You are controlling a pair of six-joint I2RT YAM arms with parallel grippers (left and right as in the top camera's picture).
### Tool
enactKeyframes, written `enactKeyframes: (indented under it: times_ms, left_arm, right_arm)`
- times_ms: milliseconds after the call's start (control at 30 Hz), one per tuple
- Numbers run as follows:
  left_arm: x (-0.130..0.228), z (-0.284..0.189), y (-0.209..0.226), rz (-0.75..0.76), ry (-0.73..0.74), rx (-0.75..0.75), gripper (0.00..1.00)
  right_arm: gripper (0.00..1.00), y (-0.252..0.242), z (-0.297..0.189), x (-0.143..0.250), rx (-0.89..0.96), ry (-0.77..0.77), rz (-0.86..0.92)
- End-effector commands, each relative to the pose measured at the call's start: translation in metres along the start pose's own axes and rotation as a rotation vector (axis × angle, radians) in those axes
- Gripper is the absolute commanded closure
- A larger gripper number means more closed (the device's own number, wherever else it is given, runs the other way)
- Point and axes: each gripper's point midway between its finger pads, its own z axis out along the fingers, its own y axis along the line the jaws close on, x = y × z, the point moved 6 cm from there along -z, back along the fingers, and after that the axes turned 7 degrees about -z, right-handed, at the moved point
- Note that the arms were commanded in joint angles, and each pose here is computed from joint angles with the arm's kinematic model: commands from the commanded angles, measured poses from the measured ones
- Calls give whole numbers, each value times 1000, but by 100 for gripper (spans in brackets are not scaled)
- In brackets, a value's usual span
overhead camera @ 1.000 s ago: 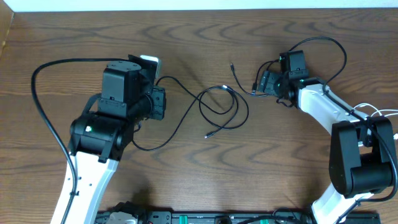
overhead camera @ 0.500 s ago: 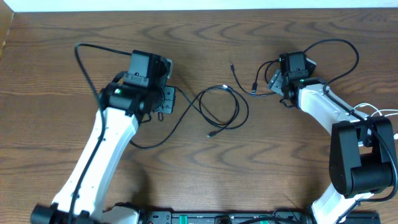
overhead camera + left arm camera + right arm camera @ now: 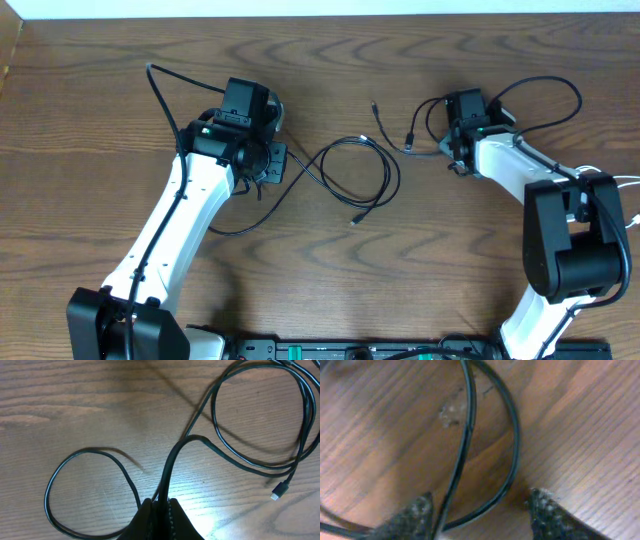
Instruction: Untangle cables
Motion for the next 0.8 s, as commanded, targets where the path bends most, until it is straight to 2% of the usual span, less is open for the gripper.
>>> enactKeyframes:
  times_ms: [0,33,167,333,433,600,767]
  left_arm:
    - [-1,-3,-1,-8,-6,14,93]
    - [-1,-3,-1,-8,-6,14,93]
    - [-1,-3,-1,-8,-6,14,92]
    - [-1,-3,-1,-8,-7,13,93]
    - [-1,-3,-1,-8,-7,13,92]
    - [-1,-3,-1,-8,-7,13,92]
    - [-1,-3,-1,-8,-7,13,92]
  right_arm:
    - [68,-22,16,6,79,69,26]
    - [79,-30,17,7,105,89,31]
    - [99,-55,19,7,177,148,44]
    - [99,-70,16,-1,153,199,-104]
    - [99,-70,-3,-19,94,156,-153]
    - [99,-81,-53,-62,31,-11,-135]
    - [99,-123,-111,-111,110,-265,-40]
